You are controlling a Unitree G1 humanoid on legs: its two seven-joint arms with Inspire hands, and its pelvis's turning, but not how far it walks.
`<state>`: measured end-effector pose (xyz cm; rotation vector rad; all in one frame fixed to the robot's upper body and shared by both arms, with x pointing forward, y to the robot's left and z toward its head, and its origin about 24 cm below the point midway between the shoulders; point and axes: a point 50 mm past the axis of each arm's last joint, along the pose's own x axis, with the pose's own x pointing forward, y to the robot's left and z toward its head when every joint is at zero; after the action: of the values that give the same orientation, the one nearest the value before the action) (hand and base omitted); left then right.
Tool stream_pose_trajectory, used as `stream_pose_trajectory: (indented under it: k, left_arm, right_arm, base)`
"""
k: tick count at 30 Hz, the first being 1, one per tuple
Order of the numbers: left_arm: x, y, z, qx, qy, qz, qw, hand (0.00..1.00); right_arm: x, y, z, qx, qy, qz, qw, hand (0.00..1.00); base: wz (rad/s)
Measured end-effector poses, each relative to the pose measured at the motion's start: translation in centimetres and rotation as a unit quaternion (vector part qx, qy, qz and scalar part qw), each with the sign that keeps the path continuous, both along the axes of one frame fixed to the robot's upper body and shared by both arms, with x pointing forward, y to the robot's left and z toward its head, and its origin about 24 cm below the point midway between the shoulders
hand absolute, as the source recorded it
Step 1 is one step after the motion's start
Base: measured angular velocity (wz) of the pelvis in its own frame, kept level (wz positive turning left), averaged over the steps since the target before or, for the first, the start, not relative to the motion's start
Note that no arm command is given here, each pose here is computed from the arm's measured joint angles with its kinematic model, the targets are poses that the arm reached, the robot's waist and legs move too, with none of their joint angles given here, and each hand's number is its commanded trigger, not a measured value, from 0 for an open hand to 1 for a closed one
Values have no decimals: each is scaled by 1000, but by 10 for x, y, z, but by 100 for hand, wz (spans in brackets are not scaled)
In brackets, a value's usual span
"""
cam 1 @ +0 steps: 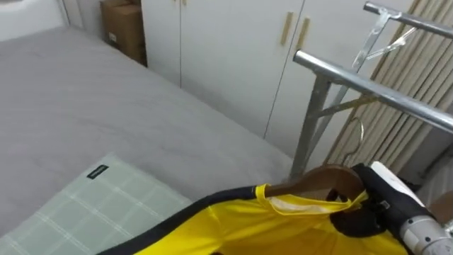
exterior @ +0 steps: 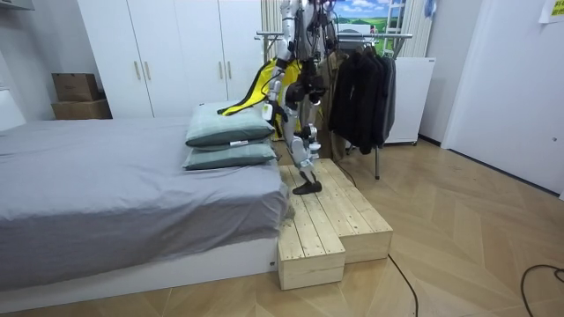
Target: Hang clothes
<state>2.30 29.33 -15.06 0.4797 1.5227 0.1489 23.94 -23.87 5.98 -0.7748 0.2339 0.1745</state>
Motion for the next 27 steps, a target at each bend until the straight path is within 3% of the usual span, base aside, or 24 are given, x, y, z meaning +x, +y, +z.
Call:
stream_pose_trajectory:
  k: [4, 11, 19, 24, 27]
  left_arm:
    - [0, 0, 0, 5, 3, -1, 1000, 0]
    - [23, -22, -4, -21, -36, -49, 998, 0]
    - [37, -31, -4, -18, -80, -54, 995, 0]
    - [63, -42, -2, -21, -136, -70, 988, 0]
    - [62, -45, -2, -25, -140, -73, 987, 0]
  right_arm:
    - [6, 8, 5, 9, -15, 13, 1000, 100]
    - [9, 36, -2, 15, 0, 69, 997, 100]
    - [9, 36, -1, 13, -1, 73, 997, 100]
    - [10, 38, -1, 12, -5, 77, 997, 100]
    - [9, 37, -4, 14, 1, 74, 997, 100]
  base:
    - [-66]
    - [-119]
    - [-117]
    - [-64]
    - [-21]
